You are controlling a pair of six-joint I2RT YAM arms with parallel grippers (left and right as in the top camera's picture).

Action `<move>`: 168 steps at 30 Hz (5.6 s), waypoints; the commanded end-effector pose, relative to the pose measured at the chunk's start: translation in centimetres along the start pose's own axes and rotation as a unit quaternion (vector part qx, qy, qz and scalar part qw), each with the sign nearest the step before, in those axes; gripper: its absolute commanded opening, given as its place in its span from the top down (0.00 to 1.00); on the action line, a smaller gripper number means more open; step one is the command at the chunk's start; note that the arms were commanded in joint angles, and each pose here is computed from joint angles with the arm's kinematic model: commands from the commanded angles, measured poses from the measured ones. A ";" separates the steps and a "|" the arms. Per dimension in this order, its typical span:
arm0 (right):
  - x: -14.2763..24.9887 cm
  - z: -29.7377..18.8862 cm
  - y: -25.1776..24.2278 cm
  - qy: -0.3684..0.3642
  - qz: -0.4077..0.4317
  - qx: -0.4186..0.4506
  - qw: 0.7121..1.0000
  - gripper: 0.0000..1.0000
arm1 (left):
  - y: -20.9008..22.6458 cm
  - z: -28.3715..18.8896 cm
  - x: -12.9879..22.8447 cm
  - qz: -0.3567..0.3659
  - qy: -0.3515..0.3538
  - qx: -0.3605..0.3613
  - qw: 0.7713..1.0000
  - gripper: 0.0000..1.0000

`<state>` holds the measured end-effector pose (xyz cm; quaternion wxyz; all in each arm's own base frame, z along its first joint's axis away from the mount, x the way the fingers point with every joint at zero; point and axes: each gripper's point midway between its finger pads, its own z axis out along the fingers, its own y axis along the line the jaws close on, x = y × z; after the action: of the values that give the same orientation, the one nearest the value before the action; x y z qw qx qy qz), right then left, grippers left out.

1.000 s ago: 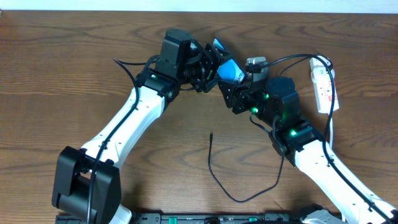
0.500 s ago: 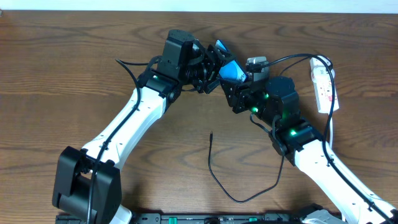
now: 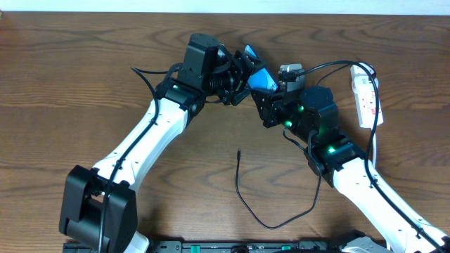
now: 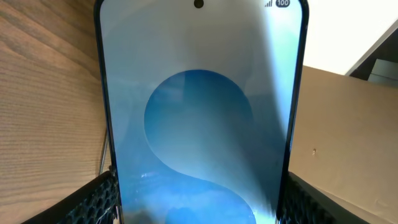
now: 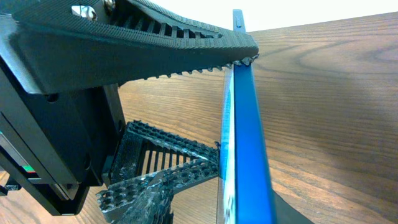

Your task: Plug charger to phone and switch on socket

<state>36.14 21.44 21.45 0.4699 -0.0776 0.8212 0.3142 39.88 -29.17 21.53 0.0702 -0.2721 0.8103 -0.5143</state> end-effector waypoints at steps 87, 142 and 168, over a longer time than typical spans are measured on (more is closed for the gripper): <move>-2.8 -1.2 -4.1 -0.034 0.196 0.025 0.980 0.99 | -2.3 -8.0 -5.2 0.023 0.047 0.087 0.995 0.07; -6.3 -1.6 3.6 -0.016 0.545 -0.154 0.824 0.99 | -3.1 -9.6 -8.7 0.060 -0.019 0.107 0.992 0.07; -6.9 -1.6 5.2 -0.023 0.607 -0.172 0.776 0.99 | -5.7 -6.5 -6.5 0.056 -0.047 0.121 0.990 0.07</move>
<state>36.27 23.51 28.77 0.1703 0.3620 0.6335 0.6624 44.52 -22.60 25.85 0.1378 -0.2336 0.7657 -0.5832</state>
